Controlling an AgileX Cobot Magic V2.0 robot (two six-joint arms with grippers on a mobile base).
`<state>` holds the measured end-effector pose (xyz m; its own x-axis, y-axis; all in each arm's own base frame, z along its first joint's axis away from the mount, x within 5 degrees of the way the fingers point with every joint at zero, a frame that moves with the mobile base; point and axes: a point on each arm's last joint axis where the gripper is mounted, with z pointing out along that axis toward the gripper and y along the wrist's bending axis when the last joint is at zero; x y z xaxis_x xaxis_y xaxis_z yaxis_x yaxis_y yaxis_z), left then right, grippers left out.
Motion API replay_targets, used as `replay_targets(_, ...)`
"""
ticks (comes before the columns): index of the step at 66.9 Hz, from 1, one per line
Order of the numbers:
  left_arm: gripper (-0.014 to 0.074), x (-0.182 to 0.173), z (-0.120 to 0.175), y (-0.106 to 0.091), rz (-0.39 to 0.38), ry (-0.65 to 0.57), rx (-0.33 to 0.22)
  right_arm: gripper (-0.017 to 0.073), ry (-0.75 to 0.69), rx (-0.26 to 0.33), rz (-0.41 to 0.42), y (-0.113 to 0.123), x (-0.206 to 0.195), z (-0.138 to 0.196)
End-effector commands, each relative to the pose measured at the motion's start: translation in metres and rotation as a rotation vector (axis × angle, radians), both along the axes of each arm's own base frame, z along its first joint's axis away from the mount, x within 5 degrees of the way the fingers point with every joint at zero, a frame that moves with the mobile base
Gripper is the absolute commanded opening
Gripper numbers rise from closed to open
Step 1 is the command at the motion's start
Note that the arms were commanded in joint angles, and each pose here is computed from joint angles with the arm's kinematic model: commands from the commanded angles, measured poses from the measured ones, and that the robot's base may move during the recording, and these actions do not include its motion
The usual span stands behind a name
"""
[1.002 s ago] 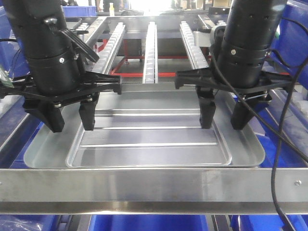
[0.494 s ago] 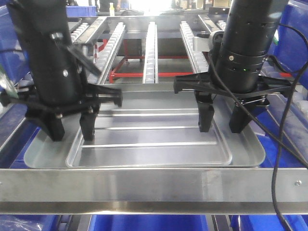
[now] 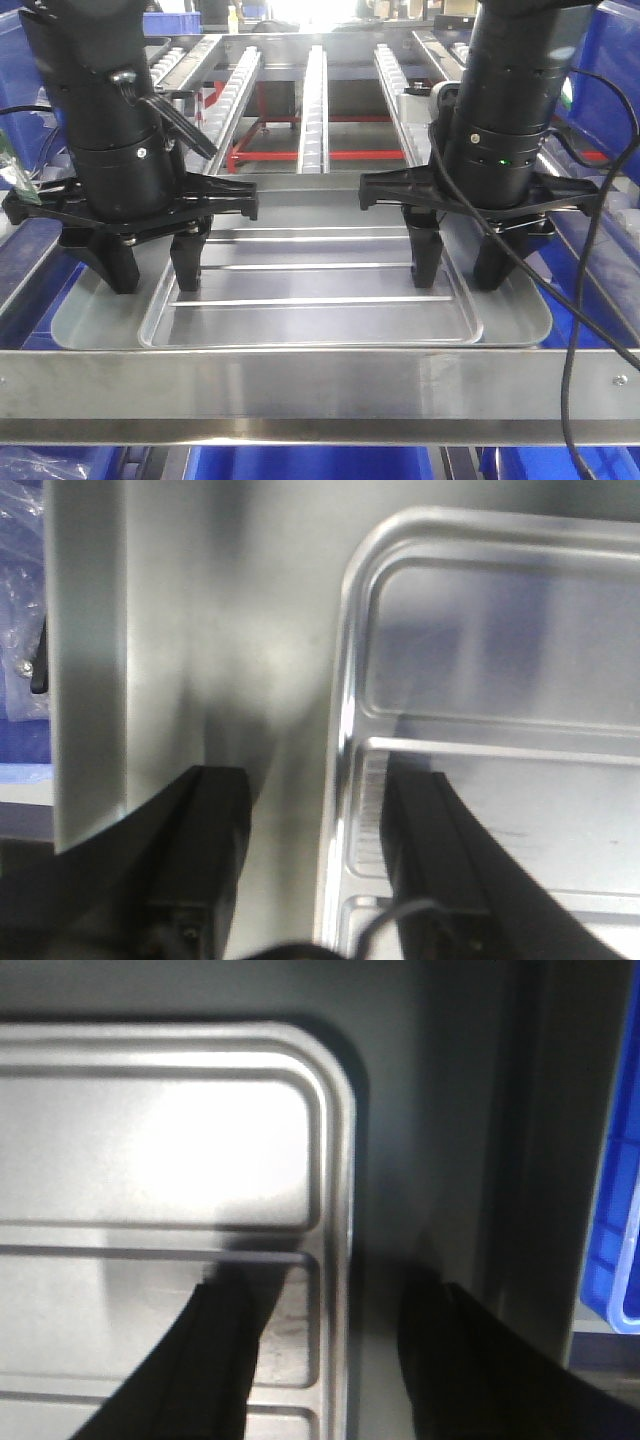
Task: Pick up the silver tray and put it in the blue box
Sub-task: 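Close both grippers on the tray's side rims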
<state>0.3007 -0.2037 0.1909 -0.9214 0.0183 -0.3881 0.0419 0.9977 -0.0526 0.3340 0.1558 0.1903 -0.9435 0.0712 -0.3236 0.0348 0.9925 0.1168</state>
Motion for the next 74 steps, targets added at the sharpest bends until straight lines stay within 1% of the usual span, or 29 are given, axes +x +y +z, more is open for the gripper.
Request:
replay_targets(1,0.0244,0.0010,0.0170,-0.0059,0.002,-0.051,-0.068,0.0443,-0.085,0.027,0.013,-0.0009,0.0035,0.0234)
replay_targets(25,0.0240,0.0010,0.0170,-0.0059,0.002,-0.051,-0.068,0.0443,-0.083,0.026,0.013,-0.0009,0.0033,0.0233)
replay_targets(34,0.0183,0.0007,0.0169,-0.0062,0.006,-0.047,-0.073,0.0438,-0.080,0.024,0.015,-0.0011,0.0031,0.0232)
replay_targets(38,0.0134,0.0006,0.0169,-0.0063,0.007,-0.046,-0.074,0.0397,-0.074,0.020,0.015,-0.0014,0.0026,0.0230)
replay_targets(40,0.0097,0.0006,0.0169,-0.0063,0.007,-0.046,-0.074,0.0361,-0.071,0.019,0.015,-0.0015,0.0023,0.0228)
replay_targets(45,0.0023,0.0006,0.0169,-0.0063,0.007,-0.046,-0.074,0.0235,-0.066,0.016,0.015,-0.0018,0.0019,0.0226)
replay_targets(46,0.0015,0.0006,0.0169,-0.0063,0.007,-0.046,-0.074,0.0193,-0.065,0.015,0.015,-0.0018,0.0018,0.0226)
replay_targets(47,0.0001,0.0006,0.0169,-0.0063,0.007,-0.046,-0.074,0.0179,-0.065,0.015,0.015,-0.0018,0.0018,0.0226)
replay_targets(52,-0.0064,0.0006,0.0169,-0.0063,0.007,-0.046,-0.074,0.0052,-0.064,0.015,0.015,-0.0018,0.0018,0.0225)
replay_targets(55,-0.0102,0.0006,0.0169,-0.0063,0.007,-0.046,-0.074,0.0051,-0.064,0.015,0.015,-0.0018,0.0018,0.0225)
replay_targets(74,-0.0099,0.0021,0.0200,-0.0072,0.008,-0.052,-0.077,0.0051,-0.067,0.015,0.013,-0.0014,0.0030,0.0279)
